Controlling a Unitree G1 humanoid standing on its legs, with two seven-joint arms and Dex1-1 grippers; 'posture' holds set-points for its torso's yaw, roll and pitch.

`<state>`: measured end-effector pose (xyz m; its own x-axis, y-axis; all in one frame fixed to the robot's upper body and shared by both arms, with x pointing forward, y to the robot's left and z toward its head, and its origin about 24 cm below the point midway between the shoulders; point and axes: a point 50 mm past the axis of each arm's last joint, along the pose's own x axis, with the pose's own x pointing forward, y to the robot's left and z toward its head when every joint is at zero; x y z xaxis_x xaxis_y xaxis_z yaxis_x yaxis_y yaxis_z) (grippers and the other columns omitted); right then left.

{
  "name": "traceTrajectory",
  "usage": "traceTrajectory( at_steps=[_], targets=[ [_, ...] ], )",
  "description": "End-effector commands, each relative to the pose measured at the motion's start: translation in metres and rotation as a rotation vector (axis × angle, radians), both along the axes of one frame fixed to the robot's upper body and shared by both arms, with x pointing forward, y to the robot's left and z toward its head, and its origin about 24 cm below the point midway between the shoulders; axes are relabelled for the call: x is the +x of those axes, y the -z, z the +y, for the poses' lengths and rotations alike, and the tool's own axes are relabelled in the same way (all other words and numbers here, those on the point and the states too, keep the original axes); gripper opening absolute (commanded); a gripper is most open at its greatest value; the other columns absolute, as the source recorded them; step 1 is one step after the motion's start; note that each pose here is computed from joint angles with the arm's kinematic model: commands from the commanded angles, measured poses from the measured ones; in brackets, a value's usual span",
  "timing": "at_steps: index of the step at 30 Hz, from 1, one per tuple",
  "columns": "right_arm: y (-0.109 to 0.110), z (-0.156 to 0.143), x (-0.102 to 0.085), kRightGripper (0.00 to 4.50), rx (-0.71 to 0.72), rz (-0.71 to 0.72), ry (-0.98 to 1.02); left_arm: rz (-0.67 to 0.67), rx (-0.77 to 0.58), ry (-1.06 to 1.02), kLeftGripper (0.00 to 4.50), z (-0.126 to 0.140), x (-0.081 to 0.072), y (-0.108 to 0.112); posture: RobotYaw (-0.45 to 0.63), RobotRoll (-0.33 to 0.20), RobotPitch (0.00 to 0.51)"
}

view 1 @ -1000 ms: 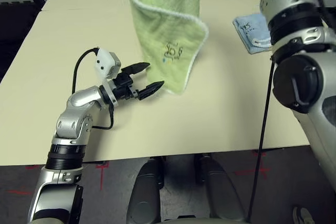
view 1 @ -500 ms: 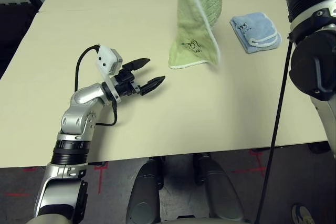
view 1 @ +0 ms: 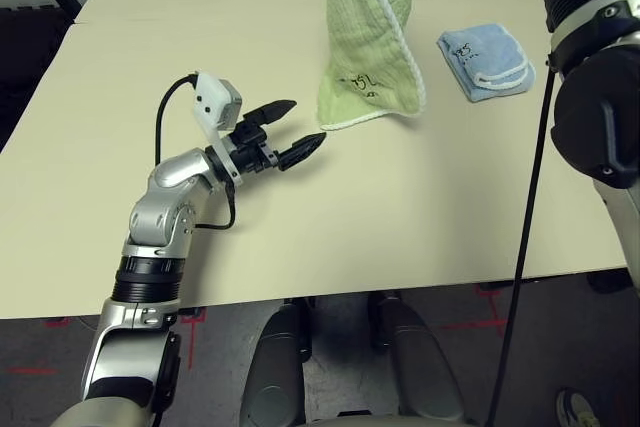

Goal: Fold the towel and set it aside.

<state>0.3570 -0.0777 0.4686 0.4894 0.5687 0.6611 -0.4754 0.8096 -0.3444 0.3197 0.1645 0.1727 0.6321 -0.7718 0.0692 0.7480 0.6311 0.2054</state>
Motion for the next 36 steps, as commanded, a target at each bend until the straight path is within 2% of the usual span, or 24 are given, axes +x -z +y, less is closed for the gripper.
traceTrajectory(
  at_steps=[1, 5, 11, 21, 22, 26, 31, 36],
  targets=[
    [-0.037, 0.013, -0.029, 0.03, 0.025, -0.095, -0.07, 0.013, 0.015, -0.036, 4.5, -0.009, 0.001, 0.007, 0.02, 0.0, 0.184],
    [-0.034, 0.025, -0.03, 0.03, 0.018, -0.074, -0.105, 0.023, 0.017, -0.058, 4.5, -0.017, 0.0, 0.009, 0.04, 0.0, 0.185],
    [-0.039, 0.022, -0.032, 0.03, 0.021, -0.079, -0.104, 0.016, 0.03, -0.083, 4.5, -0.015, 0.001, 0.008, 0.04, 0.0, 0.186],
    [-0.047, -0.032, -0.03, 0.03, 0.049, -0.142, 0.112, 0.009, 0.024, -0.061, 4.5, -0.016, 0.005, 0.004, 0.02, 0.0, 0.177],
    [-0.047, -0.036, -0.031, 0.03, 0.047, -0.149, 0.127, 0.009, 0.022, -0.054, 4.5, -0.017, 0.006, 0.004, -0.04, 0.0, 0.168],
    [-0.051, -0.046, -0.035, 0.03, 0.043, -0.188, 0.16, 0.004, 0.013, -0.029, 4.5, -0.024, 0.012, 0.001, -0.06, 0.0, 0.164],
    [-0.051, -0.04, -0.036, 0.03, 0.016, -0.188, 0.129, -0.003, 0.0, -0.023, 4.5, -0.027, 0.015, 0.001, -0.05, 0.0, 0.166],
    [-0.041, -0.019, -0.024, 0.03, 0.021, -0.062, 0.064, 0.003, 0.005, -0.058, 4.5, -0.02, 0.008, 0.006, -0.02, 0.0, 0.175]
  ],
)
